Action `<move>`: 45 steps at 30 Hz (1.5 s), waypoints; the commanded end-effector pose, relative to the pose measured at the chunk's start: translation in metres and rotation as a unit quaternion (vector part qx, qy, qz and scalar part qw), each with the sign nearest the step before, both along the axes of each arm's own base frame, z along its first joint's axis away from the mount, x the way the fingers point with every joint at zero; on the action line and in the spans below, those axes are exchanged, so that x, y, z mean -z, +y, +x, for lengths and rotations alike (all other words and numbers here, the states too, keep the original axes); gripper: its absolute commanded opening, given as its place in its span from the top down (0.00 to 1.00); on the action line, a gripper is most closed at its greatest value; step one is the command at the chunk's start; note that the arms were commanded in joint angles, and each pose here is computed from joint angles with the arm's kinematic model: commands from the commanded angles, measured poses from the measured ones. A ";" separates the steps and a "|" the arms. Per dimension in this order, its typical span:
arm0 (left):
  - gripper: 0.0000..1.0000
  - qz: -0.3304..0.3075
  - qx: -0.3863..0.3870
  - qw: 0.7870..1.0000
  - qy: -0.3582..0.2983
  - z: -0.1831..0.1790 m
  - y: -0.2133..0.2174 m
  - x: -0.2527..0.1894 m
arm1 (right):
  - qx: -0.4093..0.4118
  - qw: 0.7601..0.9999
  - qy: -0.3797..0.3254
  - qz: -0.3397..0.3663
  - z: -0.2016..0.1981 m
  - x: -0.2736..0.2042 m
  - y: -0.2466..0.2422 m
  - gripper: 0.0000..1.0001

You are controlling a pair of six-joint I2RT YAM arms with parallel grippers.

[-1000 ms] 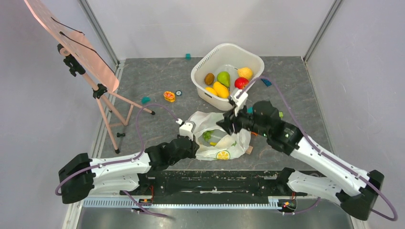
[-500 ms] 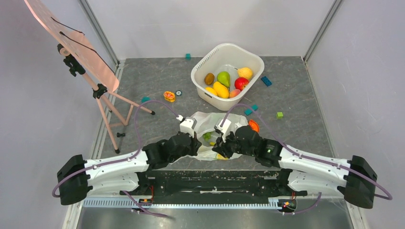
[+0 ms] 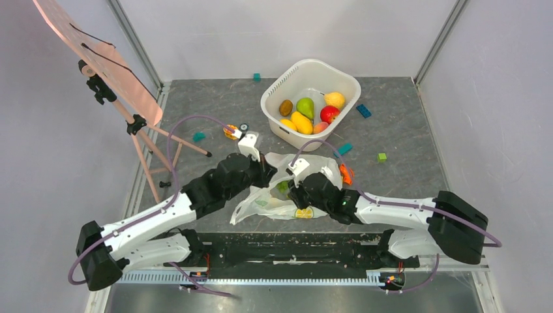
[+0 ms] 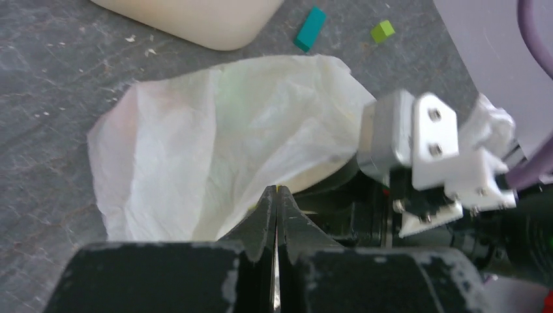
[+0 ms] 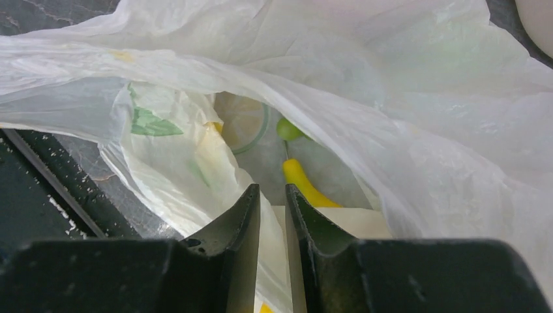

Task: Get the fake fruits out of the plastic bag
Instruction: Take out the fake fruit from the plastic bag.

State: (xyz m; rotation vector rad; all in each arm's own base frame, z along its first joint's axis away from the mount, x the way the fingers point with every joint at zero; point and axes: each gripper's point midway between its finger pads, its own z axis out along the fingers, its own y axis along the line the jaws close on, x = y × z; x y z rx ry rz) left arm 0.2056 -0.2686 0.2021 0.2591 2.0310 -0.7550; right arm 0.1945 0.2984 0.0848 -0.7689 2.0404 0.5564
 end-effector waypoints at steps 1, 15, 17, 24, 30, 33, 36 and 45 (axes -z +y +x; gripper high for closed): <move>0.98 0.012 0.000 1.000 -0.005 0.033 0.004 -0.001 | 0.030 0.998 -0.024 0.041 0.015 -0.012 0.012 0.77; 0.98 0.032 -0.138 0.987 0.072 0.138 0.066 0.069 | 0.000 0.996 -0.077 0.039 0.032 -0.019 0.029 0.54; 0.98 0.020 -0.152 0.986 0.064 0.149 0.070 0.066 | -0.001 0.996 -0.077 0.033 0.037 -0.017 0.034 0.53; 0.98 0.007 -0.158 0.985 0.065 0.175 0.065 0.073 | 0.009 0.996 -0.080 0.024 0.056 -0.014 0.043 0.51; 0.98 0.008 -0.124 0.987 0.105 0.185 0.045 0.104 | 0.014 0.996 -0.091 0.013 0.071 -0.018 0.051 0.31; 0.98 0.010 -0.116 0.985 0.125 0.180 0.042 0.122 | 0.019 0.995 -0.095 -0.003 0.080 -0.015 0.052 0.19; 0.98 0.011 -0.105 0.985 0.138 0.173 0.041 0.132 | 0.018 0.995 -0.098 -0.021 0.089 -0.011 0.053 0.11; 0.98 0.000 -0.062 0.984 0.164 0.154 0.030 0.150 | 0.001 0.993 -0.099 -0.059 0.109 0.004 0.061 0.05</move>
